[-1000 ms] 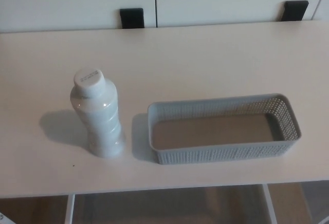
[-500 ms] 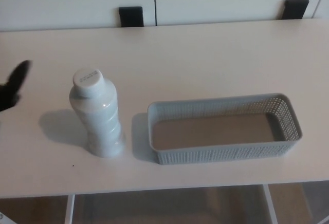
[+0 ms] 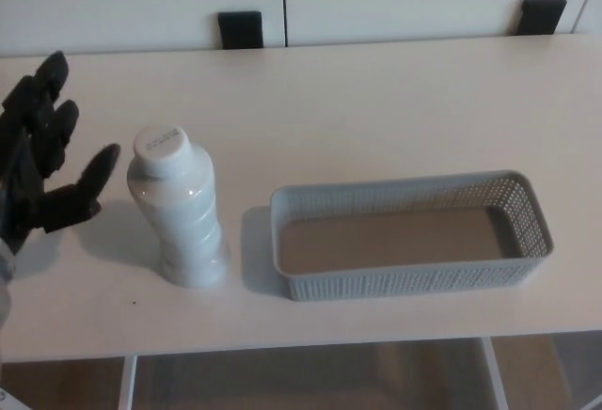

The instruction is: The robot walk up to a desk on which a bottle is kept on the left hand side and a container is kept on the right hand side. The robot uses its left hand to pick up the bottle and places it in the container.

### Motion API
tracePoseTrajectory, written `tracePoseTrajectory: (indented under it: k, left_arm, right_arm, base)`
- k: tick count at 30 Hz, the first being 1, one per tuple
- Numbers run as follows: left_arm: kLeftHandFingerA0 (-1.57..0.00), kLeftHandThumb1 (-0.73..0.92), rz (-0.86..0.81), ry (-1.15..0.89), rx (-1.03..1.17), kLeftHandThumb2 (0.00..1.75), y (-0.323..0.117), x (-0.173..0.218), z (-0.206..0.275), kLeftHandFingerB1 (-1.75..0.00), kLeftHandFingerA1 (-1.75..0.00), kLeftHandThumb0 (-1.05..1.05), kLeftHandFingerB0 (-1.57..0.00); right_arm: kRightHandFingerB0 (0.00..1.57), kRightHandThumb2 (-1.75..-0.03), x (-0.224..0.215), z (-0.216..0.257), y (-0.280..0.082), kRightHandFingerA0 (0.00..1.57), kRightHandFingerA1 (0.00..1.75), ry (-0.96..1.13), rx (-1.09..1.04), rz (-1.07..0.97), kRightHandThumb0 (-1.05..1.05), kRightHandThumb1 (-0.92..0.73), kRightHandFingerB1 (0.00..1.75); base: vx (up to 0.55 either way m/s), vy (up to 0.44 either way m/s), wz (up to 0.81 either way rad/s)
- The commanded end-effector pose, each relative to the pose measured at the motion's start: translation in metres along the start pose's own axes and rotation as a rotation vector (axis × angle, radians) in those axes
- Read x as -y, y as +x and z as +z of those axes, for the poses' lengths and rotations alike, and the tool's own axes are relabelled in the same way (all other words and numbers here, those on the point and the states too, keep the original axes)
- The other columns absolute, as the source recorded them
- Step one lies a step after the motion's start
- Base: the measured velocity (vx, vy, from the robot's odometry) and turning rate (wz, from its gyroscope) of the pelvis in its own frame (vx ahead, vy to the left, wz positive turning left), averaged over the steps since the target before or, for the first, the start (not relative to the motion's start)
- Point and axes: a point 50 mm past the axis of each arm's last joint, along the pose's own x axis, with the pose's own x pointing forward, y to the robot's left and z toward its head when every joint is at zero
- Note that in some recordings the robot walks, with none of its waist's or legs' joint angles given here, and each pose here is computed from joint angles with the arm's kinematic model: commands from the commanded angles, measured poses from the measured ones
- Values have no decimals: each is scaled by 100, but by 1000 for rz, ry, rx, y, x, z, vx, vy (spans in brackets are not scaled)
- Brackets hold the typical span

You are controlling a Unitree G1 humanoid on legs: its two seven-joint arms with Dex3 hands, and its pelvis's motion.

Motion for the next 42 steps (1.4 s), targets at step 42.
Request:
tracePoseTrajectory:
  k: [42]
  left_arm:
    - [0,31,-360,81,-216,52,-67,7,-39,0,-7,-54,0]
  right_arm:
    - [50,-55,-5,19,15,56,57,0,33,18,-38,-54,49]
  base:
    - [0,0,0]
